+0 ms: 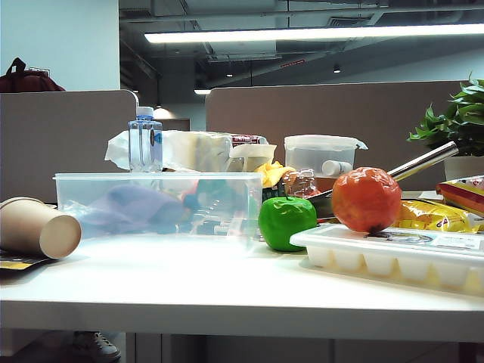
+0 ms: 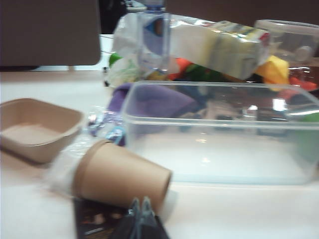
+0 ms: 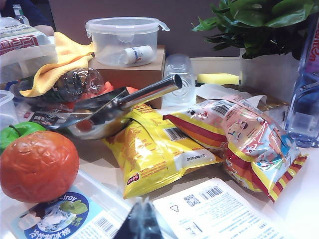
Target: Pick up the metal ice scoop from the table and place it inside the transparent plastic box.
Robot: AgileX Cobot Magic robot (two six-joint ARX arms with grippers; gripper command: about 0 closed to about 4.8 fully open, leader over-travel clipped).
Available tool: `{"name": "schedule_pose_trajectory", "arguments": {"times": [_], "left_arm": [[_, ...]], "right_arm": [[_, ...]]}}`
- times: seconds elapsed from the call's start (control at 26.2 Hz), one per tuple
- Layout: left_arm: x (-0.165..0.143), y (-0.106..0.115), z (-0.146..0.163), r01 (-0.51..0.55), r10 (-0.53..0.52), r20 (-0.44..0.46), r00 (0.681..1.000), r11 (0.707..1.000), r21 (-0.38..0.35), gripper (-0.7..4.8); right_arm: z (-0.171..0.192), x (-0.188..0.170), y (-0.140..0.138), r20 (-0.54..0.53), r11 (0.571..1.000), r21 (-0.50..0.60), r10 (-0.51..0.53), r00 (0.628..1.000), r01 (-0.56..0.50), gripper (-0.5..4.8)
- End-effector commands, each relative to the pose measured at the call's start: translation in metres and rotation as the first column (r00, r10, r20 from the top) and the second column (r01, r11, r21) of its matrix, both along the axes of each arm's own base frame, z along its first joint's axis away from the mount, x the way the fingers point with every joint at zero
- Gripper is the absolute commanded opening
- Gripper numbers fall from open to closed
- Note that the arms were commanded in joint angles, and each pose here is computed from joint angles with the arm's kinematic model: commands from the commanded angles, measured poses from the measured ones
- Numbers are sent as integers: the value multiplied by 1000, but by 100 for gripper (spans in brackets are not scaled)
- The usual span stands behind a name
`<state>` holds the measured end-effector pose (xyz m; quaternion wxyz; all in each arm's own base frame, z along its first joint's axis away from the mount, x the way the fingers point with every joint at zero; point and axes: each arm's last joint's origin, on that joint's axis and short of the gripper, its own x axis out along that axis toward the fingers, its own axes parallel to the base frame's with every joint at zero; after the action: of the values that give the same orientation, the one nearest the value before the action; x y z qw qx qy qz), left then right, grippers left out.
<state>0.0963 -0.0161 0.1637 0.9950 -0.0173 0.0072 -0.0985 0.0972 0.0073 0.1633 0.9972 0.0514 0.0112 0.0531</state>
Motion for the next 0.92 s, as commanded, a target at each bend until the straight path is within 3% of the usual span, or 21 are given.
{"name": "schedule_pose_trajectory", "arguments": {"times": [0.04, 0.23, 0.53, 0.65, 0.92], "left_arm": [[-1, -6, 2, 61, -61, 12, 998, 998, -1, -5], [-6, -21, 2, 224, -224, 12, 975, 975, -1, -5], [-17, -41, 2, 450, -450, 12, 893, 893, -1, -5], [-20, -45, 2, 487, -487, 12, 874, 874, -1, -5], [-20, -45, 2, 489, -489, 12, 872, 872, -1, -5]], "right_arm": [[2, 0, 0, 16, 1000, 2, 0, 1000, 0, -6], [2, 0, 0, 10, 998, 58, 0, 1000, -1, -5], [2, 0, 1, -11, 968, 251, 22, 1000, -19, -4], [2, 0, 2, -18, 948, 316, 56, 998, -47, -4], [2, 0, 3, -33, 886, 458, 94, 995, -69, -4]]}}
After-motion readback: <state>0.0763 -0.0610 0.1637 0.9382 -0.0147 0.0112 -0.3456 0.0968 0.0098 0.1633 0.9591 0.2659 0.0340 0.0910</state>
